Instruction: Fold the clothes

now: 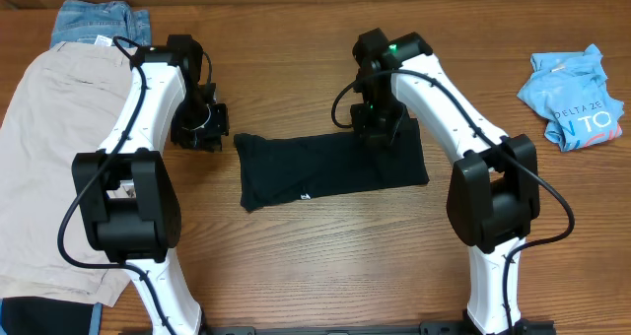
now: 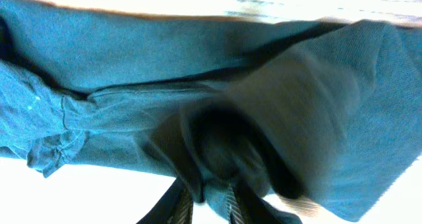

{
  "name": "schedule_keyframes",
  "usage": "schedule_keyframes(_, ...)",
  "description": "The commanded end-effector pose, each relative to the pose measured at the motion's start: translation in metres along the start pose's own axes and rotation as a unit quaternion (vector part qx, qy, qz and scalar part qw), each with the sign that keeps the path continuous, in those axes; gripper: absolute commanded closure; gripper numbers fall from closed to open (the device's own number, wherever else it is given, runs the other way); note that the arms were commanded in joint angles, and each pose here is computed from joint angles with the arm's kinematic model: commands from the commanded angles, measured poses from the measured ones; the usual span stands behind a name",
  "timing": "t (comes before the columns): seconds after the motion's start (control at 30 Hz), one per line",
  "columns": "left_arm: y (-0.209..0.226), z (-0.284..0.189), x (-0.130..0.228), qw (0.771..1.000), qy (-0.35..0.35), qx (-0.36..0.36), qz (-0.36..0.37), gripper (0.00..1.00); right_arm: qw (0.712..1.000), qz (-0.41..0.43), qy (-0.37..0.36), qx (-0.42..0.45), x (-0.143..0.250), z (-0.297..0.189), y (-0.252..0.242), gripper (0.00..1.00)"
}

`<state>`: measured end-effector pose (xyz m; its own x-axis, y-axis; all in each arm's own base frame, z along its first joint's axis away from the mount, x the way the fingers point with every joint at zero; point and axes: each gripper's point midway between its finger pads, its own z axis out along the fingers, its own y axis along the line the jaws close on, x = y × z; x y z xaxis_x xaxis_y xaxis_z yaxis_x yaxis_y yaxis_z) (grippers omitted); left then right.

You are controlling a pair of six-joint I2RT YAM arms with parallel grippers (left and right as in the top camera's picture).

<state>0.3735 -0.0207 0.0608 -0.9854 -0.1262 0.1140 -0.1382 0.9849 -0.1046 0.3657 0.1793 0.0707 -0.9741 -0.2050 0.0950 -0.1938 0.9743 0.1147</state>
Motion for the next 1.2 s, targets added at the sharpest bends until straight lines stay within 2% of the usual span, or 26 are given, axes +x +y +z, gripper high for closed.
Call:
schedule_keyframes(0.0,-0.006,-0.01,-0.004,1.0,-0.014,0.008,0.0,0.84,1.0,-0.001,0.01,0.006,0.005,0.008,0.002,0.73)
schedule_keyframes(0.07,-0.006,-0.01,-0.004,1.0,-0.014,0.008,0.0,0.84,1.0,-0.001,0.012,0.005,0.006,0.008,0.003,0.6)
schedule_keyframes(0.13,-0.006,-0.01,-0.004,1.0,-0.014,0.008,0.0,0.84,1.0,-0.004,0.014,-0.005,0.006,0.008,0.006,0.56)
schedule_keyframes(0.23,-0.006,-0.01,-0.004,1.0,-0.014,0.008,0.0,0.84,0.998,-0.043,0.02,-0.033,0.009,0.008,0.015,0.55)
schedule_keyframes(0.4,-0.006,-0.01,-0.002,1.0,-0.01,0.007,0.0,0.82,1.0,-0.012,0.011,0.013,0.004,0.007,-0.009,0.54)
schedule_keyframes(0.53,-0.009,-0.01,0.005,1.0,0.005,0.018,-0.002,0.66,0.996,0.043,-0.005,0.082,-0.003,0.002,-0.047,0.52)
schedule_keyframes(0.67,-0.023,-0.001,0.013,0.998,0.021,0.058,-0.001,0.57,0.991,0.089,-0.02,0.094,-0.007,-0.008,-0.071,0.5)
schedule_keyframes(0.9,-0.044,0.038,0.025,0.995,0.032,0.09,0.019,0.55,0.987,0.127,-0.051,0.086,-0.01,-0.035,-0.103,0.5)
schedule_keyframes(1.03,-0.064,0.058,0.027,0.991,0.021,0.125,0.038,0.54,0.987,0.13,-0.045,0.087,-0.006,-0.037,-0.114,0.49)
schedule_keyframes(1.17,-0.072,0.072,0.033,0.991,0.02,0.126,0.049,0.53,0.987,0.132,-0.044,0.087,-0.006,-0.037,-0.116,0.5)
